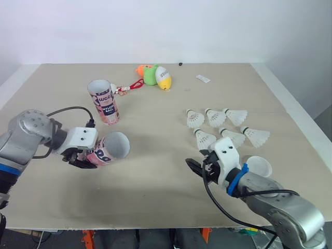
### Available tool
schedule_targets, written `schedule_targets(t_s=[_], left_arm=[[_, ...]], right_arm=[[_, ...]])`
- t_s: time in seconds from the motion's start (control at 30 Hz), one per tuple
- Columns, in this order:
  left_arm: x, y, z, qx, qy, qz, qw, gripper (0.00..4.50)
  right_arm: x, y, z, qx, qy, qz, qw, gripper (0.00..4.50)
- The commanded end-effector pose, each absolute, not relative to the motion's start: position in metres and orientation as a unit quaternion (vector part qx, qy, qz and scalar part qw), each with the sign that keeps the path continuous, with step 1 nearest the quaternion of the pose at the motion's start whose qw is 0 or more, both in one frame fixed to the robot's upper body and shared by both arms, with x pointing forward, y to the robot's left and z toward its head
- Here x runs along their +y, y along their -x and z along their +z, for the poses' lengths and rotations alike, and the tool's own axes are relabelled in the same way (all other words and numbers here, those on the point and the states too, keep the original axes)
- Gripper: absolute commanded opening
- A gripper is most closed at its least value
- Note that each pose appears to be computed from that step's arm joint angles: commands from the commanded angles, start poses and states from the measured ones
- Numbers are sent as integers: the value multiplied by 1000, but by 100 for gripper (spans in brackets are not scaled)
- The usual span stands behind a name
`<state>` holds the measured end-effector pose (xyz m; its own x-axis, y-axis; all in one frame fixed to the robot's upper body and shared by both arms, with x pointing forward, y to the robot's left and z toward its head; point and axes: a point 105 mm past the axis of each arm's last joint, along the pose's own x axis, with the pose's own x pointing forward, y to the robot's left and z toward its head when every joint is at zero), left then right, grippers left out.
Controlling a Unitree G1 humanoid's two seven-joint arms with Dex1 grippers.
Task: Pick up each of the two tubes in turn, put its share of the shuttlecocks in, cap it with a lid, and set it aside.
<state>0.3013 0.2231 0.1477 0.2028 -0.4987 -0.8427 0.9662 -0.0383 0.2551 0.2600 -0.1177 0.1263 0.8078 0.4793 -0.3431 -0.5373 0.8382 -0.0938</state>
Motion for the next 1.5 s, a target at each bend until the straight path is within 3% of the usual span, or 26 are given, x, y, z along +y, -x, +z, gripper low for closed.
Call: schedule_targets(t_s=[0.03, 0.47, 0.67, 0.77, 0.9, 0.93, 1.0, 1.23, 1.37, 1.5], left_arm=[[214, -298, 132, 276, -415, -595, 630, 302], [217, -291, 127, 277, -398, -593, 643, 302], [217, -291, 128, 274, -395, -590, 649, 302], [216, -290, 128, 271, -393, -590, 652, 299], [215, -290, 128, 270, -389, -590, 654, 299], [215, -290, 128, 270, -388, -590, 654, 299], [216, -290, 127, 271, -388, -590, 654, 299], [214, -290, 125, 272, -384, -594, 653, 299], [213, -292, 125, 274, -383, -596, 650, 299], [211, -295, 127, 271, -380, -602, 648, 299]], right_arm=[[-121, -274, 129, 140, 109, 231, 956, 312], [-136, -317, 126, 128, 136, 159, 969, 312], [-139, -325, 121, 126, 142, 142, 972, 312], [-137, -326, 122, 119, 138, 142, 973, 223], [-131, -323, 125, 110, 138, 161, 971, 35], [-131, -322, 125, 108, 139, 164, 971, 6], [-131, -321, 127, 105, 138, 165, 971, 6], [-101, -285, 164, 27, 180, 333, 925, 6], [-81, -271, 217, -91, 246, 445, 857, 6], [-60, -261, 246, -154, 265, 529, 792, 6]])
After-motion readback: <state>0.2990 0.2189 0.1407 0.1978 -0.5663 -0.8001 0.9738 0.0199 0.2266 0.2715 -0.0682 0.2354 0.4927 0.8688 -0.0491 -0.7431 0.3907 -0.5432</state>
